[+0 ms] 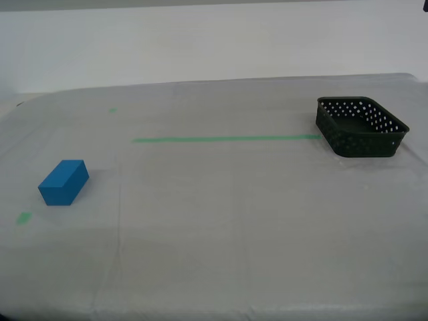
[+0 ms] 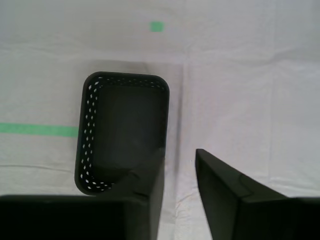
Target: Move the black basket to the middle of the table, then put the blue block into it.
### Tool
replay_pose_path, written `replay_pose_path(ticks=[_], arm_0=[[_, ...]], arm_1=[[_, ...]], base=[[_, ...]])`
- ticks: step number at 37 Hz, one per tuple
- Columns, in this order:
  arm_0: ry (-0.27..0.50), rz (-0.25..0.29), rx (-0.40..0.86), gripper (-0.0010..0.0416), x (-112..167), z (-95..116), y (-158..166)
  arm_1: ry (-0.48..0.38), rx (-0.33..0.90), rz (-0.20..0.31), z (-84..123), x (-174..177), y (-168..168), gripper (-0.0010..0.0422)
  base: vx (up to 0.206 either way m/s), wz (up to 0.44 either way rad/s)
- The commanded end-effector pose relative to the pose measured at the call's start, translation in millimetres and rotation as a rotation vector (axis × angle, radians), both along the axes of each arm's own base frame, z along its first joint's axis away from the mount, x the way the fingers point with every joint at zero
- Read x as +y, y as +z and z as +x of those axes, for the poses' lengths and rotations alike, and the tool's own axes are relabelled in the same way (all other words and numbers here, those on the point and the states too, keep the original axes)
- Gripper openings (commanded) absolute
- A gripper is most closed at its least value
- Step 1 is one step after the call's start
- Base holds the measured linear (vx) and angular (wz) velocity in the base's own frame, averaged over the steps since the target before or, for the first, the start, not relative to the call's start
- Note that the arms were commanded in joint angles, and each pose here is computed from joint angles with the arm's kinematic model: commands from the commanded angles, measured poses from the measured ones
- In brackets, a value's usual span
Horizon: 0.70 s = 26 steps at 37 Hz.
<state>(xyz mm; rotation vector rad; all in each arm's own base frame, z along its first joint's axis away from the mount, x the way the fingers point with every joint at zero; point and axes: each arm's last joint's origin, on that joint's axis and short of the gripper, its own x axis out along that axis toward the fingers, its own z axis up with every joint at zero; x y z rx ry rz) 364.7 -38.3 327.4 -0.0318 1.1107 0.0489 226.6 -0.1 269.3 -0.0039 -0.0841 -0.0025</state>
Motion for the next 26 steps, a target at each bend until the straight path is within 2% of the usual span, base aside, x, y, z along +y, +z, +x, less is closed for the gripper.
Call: replay_pose_path(ticks=[1,10,14,21,26], arm_0=[[-0.01,-0.019,0.003,0.0141,-0.6,-0.5,0.1],[-0.019,-0.014,0.009,0.0293,-0.6,-0.4,-2.5],[-0.021,-0.013,0.007,0.0348,-0.6,-0.3,-2.4],[-0.024,-0.007,-0.003,0.0397,-0.5,0.7,-2.1],[-0.025,-0.005,-0.009,0.0398,-0.6,2.0,-2.7]], arm_1=[[-0.002,-0.006,0.002,-0.1,-0.1,0.9,0.0],[-0.002,-0.006,0.002,-0.1,-0.1,0.9,0.0],[-0.002,-0.006,0.002,-0.1,-0.1,0.9,0.0],[-0.002,-0.006,0.002,-0.1,-0.1,0.9,0.0],[-0.002,-0.006,0.002,-0.1,-0.1,0.9,0.0]], base=[[0.0,0.0],[0.0,0.0],[0.0,0.0],[0.0,0.0],[0.0,0.0]])
